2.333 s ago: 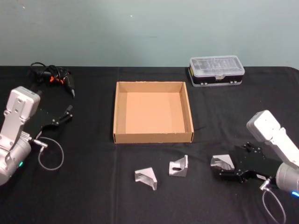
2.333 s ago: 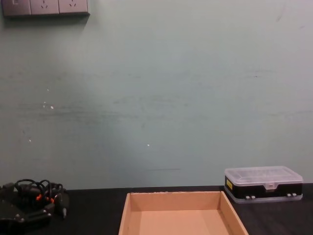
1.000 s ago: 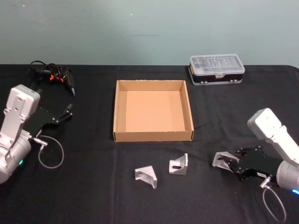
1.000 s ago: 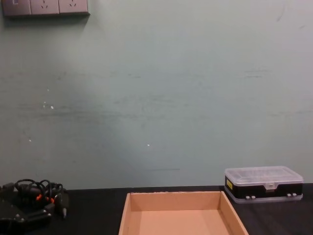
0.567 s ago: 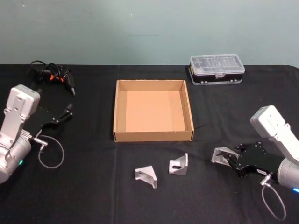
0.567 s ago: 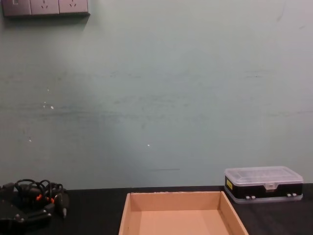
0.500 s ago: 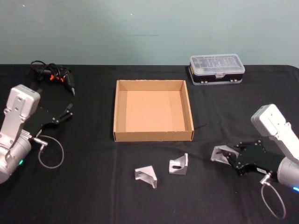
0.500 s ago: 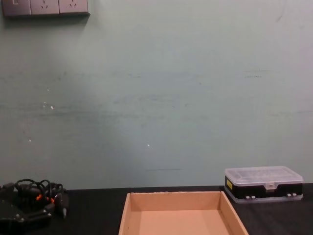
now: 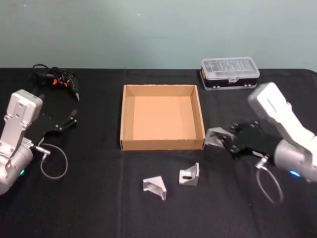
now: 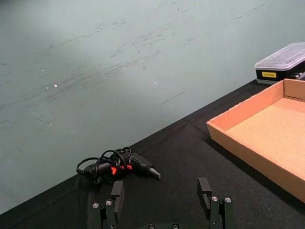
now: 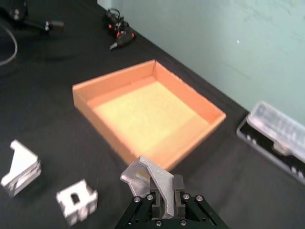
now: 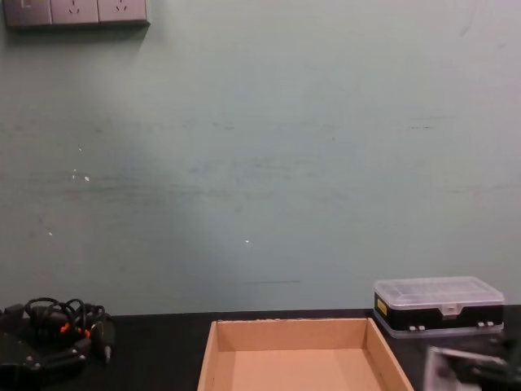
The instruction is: Use one hand to pick up the angle iron from the table and place it into the box.
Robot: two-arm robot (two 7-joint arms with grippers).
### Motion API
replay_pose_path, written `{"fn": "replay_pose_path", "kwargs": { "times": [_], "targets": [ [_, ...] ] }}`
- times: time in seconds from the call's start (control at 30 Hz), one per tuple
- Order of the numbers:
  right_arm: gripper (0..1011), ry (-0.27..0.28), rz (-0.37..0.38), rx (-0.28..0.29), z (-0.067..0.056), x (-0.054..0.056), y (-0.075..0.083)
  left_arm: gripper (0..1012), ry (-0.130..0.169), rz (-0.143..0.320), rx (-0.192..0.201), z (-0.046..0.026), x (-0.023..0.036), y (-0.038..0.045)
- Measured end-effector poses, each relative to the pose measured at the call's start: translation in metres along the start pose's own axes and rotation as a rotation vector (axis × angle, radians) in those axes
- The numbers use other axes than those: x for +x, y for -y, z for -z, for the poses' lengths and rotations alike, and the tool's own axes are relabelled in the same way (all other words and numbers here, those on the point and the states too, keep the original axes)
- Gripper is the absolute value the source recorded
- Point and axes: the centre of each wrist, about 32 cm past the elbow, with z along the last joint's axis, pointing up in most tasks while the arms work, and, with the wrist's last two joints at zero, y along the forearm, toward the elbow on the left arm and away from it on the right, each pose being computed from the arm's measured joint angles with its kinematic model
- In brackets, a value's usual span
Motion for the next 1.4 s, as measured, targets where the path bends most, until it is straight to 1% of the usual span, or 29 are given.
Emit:
{"fn": "replay_pose_path", "kwargs": {
  "times": [0.03,0.07,0.17,0.2,0.23,0.27,0.37,0.4,0.43,0.47,0.57,0.6,0.67,0.73,0.77,0.97,1.13,1.4],
  "targets": [
    [175,0.001,-0.002,0.004,-0.003,0.001,-0.004,1011,0.0,0.0,0.0,0.0,0.0,0.0],
    [175,0.0,-0.005,0.01,-0.008,0.003,-0.011,1011,0.0,0.0,0.0,0.0,0.0,0.0],
    [175,-0.002,-0.009,0.017,-0.015,0.005,-0.023,1011,0.0,0.0,0.0,0.0,0.0,0.0],
    [175,0.0,-0.009,0.023,-0.02,0.007,-0.032,1011,0.0,0.0,0.0,0.0,0.0,0.0],
    [175,0.0,-0.009,0.024,-0.022,0.007,-0.037,1011,0.0,0.0,0.0,0.0,0.0,0.0],
    [175,0.001,-0.008,0.025,-0.026,0.008,-0.046,1011,0.0,0.0,0.0,0.0,0.0,0.0],
    [175,-0.005,-0.009,0.028,-0.031,0.008,-0.059,1011,0.0,0.0,0.0,0.0,0.0,0.0],
    [174,-0.013,-0.012,0.027,-0.033,0.009,-0.068,1011,0.0,0.0,0.0,0.0,0.0,0.0],
    [174,-0.017,-0.014,0.028,-0.034,0.009,-0.073,1012,0.0,0.0,0.0,0.0,0.0,0.0],
    [174,-0.027,-0.017,0.027,-0.036,0.009,-0.081,1011,0.0,0.0,0.0,0.0,0.0,0.0],
    [175,-0.047,-0.024,0.026,-0.038,0.009,-0.094,1011,0.0,0.0,0.0,0.0,0.0,0.0],
    [174,-0.061,-0.031,0.025,-0.039,0.009,-0.1,1011,0.0,0.0,0.0,0.0,0.0,0.0],
    [174,-0.08,-0.039,0.024,-0.04,0.009,-0.107,1012,0.0,0.0,0.0,0.0,0.0,0.0],
    [175,-0.113,-0.05,0.025,-0.041,0.01,-0.116,1011,0.0,0.0,0.0,0.0,0.0,0.0],
    [175,-0.138,-0.055,0.021,-0.041,0.011,-0.122,1011,0.0,0.0,0.0,0.0,0.0,0.0],
    [175,-0.204,-0.059,0.015,-0.042,0.015,-0.141,1011,0.0,0.0,0.0,0.0,0.0,0.0],
    [175,-0.234,-0.056,0.004,-0.043,0.021,-0.153,1011,0.0,0.0,0.0,0.0,0.0,0.0],
    [175,-0.269,-0.061,-0.008,-0.045,0.026,-0.169,1012,0.0,0.0,0.0,0.0,0.0,0.0]
  ]
}}
